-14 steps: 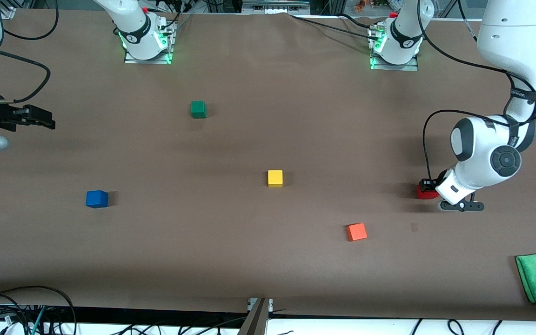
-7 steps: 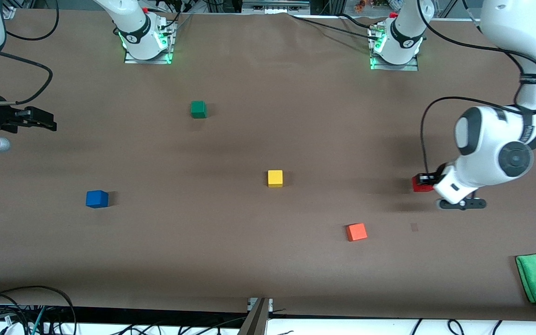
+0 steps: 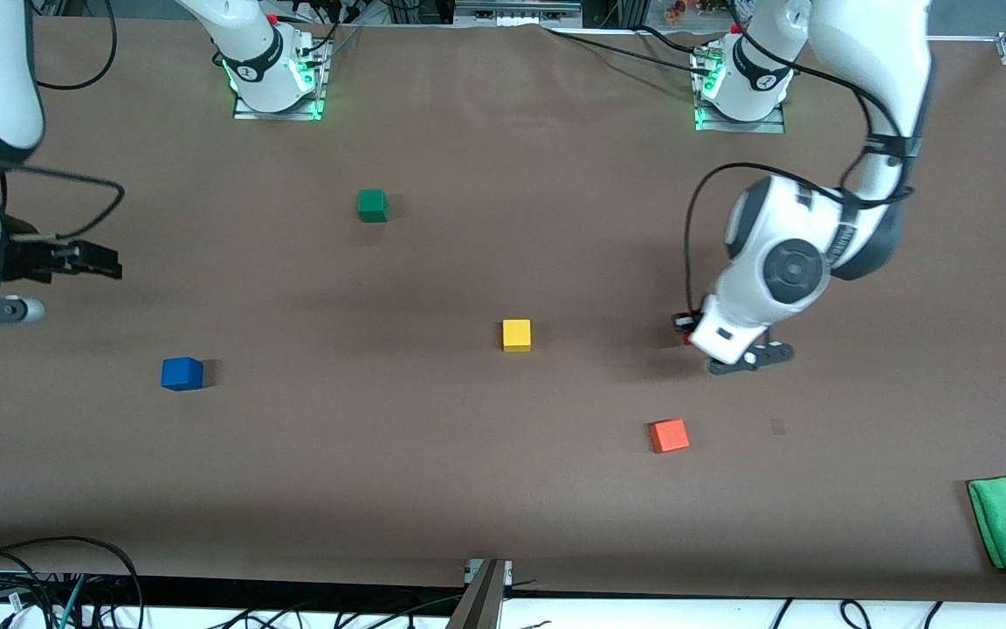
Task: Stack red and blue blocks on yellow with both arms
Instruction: 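Carry the red cube toward the yellow cube while the right gripper reaches the blue cube, then lower the red cube onto the yellow cube while the right gripper grasps blue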
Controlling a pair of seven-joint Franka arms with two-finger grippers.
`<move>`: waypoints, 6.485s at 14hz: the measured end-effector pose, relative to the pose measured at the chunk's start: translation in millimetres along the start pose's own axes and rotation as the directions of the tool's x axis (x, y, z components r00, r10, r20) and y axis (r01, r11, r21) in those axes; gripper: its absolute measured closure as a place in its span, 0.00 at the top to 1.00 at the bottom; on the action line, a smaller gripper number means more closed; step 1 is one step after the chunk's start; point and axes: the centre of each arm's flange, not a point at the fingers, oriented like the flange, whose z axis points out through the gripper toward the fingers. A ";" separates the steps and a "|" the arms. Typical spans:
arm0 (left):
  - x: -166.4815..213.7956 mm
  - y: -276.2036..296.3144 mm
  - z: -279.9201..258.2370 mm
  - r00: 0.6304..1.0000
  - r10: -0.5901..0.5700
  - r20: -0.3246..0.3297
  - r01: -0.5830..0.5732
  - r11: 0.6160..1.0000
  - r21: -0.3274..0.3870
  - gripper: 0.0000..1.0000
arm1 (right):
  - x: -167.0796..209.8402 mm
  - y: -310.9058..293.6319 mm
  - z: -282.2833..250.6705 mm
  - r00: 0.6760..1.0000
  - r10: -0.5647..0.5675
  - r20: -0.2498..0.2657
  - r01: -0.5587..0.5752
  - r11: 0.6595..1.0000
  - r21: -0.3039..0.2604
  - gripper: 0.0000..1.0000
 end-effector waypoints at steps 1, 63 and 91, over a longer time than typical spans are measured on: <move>-8.4 16.4 -5.6 0.999 -0.031 -0.012 0.031 1.000 -0.005 0.55 | 9.3 5.2 13.9 1.000 0.007 -0.005 -0.007 1.000 -0.003 1.00; -84.2 266.0 23.4 0.991 0.132 -0.025 -0.133 0.990 -0.048 0.55 | 107.5 21.1 226.6 0.996 -0.002 -0.091 0.004 1.000 0.023 0.55; -88.1 267.4 12.5 0.994 0.109 -0.003 -0.109 0.993 -0.037 0.90 | 112.2 -116.3 84.3 0.993 -0.112 -0.038 0.113 0.993 0.034 0.55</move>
